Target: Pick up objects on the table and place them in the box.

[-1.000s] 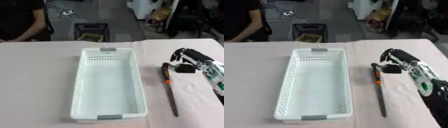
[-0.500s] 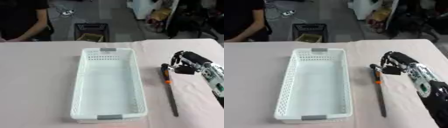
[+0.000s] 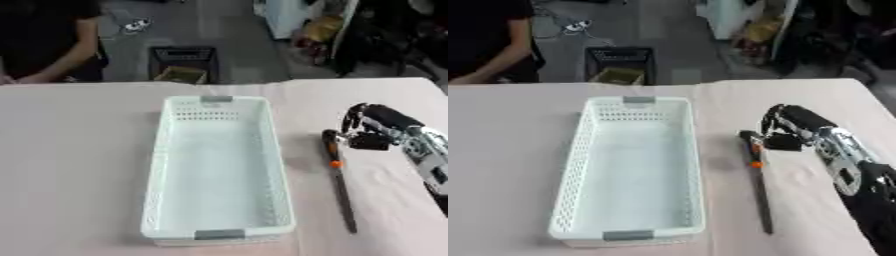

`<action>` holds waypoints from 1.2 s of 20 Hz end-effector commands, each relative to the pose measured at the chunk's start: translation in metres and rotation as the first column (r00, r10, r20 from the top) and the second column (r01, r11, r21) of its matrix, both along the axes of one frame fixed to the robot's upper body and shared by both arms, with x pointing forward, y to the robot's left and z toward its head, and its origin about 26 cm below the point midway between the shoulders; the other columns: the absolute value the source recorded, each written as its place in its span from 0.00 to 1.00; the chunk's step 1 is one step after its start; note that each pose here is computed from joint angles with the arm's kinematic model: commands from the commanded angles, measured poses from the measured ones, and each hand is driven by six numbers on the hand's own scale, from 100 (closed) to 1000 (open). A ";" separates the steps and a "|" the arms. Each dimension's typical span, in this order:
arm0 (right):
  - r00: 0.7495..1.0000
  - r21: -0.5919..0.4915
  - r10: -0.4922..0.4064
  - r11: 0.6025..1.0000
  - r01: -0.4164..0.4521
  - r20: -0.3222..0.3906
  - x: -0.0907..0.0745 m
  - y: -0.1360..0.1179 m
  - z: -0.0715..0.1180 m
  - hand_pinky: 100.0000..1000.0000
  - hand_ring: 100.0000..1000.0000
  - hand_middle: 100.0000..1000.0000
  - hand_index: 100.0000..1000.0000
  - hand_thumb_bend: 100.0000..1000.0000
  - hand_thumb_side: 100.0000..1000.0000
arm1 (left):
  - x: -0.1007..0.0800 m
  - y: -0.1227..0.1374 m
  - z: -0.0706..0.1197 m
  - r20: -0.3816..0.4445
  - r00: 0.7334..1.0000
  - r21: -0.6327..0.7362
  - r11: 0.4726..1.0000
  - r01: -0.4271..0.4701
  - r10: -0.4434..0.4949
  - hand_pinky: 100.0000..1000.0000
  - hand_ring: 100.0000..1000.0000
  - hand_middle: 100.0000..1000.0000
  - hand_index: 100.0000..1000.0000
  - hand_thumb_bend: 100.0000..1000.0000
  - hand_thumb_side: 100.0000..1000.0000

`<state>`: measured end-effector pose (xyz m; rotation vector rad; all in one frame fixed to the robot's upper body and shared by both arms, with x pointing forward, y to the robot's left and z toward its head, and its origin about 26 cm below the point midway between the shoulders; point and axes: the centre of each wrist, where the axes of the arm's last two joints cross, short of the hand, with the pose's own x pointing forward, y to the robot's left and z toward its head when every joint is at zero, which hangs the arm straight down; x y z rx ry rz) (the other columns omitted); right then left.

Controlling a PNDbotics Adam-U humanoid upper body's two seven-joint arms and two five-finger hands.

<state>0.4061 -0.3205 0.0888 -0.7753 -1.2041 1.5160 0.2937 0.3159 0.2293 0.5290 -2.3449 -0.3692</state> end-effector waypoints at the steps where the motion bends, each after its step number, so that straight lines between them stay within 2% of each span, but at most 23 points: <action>1: 1.000 -0.046 0.005 0.999 -0.006 -0.015 0.002 -0.001 0.003 0.48 0.63 0.59 0.57 0.55 0.94 | -0.001 -0.001 0.009 0.026 1.000 0.020 1.000 0.007 -0.008 0.60 0.65 0.64 0.79 0.18 1.00; 14: 0.998 -0.126 0.030 0.991 -0.036 -0.046 0.008 0.012 -0.005 0.49 0.64 0.61 0.57 0.55 0.93 | -0.001 -0.002 0.008 0.024 1.000 0.021 1.000 0.010 -0.010 0.61 0.65 0.64 0.79 0.18 1.00; 24: 0.999 -0.132 0.020 0.991 -0.024 -0.025 0.010 0.012 -0.002 0.49 0.64 0.61 0.57 0.54 0.93 | -0.001 -0.002 0.008 0.024 1.000 0.020 1.000 0.010 -0.011 0.61 0.65 0.64 0.79 0.17 1.00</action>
